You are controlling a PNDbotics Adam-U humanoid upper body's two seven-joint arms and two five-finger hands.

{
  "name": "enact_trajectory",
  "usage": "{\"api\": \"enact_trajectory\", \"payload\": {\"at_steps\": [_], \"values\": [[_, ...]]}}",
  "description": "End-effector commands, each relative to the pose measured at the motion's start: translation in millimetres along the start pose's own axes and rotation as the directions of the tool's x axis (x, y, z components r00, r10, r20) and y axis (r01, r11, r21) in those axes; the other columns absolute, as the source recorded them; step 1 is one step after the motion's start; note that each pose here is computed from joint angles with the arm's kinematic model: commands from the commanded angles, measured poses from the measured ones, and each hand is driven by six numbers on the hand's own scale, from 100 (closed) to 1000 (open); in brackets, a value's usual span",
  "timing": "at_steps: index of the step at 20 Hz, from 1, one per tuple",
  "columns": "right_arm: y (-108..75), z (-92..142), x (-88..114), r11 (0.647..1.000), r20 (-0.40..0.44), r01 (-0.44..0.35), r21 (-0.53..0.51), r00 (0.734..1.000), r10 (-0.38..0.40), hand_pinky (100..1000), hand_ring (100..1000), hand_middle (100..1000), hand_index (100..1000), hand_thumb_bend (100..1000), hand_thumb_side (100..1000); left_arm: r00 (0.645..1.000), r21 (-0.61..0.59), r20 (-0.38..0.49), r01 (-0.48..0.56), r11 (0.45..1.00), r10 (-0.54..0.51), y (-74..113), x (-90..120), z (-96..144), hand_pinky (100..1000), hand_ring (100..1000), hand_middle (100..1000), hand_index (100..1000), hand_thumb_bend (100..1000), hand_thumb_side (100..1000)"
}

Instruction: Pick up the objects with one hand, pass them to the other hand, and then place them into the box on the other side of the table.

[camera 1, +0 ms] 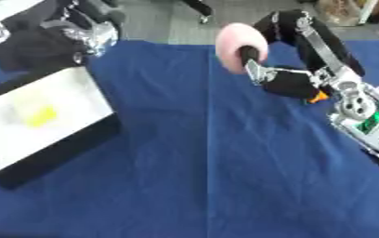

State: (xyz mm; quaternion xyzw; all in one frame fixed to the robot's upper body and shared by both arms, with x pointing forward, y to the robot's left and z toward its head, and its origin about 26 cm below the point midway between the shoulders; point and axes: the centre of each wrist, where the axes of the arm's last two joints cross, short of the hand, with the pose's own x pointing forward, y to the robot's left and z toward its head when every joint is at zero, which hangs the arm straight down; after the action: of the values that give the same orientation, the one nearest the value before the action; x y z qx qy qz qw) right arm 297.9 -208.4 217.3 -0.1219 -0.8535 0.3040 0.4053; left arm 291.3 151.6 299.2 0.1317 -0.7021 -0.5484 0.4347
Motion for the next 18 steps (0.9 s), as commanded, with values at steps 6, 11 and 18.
{"api": "enact_trajectory", "payload": {"at_steps": [6,11,18], "values": [[3.0,-5.4,9.9,1.0,0.047,0.011,-0.025,0.999,-0.01,669,553,431,593,100,100,0.995,-0.133,-0.026,0.093,0.987,-0.097,-19.6,20.9,-11.0,836,813,847,932,100,753],[8.4,-6.7,12.2,0.999,0.085,0.015,-0.029,0.996,-0.013,670,553,432,592,100,100,0.99,-0.164,-0.049,0.125,0.978,-0.135,-23.0,31.7,-15.8,841,817,850,946,100,731],[14.4,-7.2,13.8,0.999,0.143,0.014,-0.043,0.99,-0.007,671,553,433,590,100,100,0.979,-0.178,-0.071,0.175,0.968,-0.19,-18.4,40.0,-17.9,840,817,848,942,100,720]]}}
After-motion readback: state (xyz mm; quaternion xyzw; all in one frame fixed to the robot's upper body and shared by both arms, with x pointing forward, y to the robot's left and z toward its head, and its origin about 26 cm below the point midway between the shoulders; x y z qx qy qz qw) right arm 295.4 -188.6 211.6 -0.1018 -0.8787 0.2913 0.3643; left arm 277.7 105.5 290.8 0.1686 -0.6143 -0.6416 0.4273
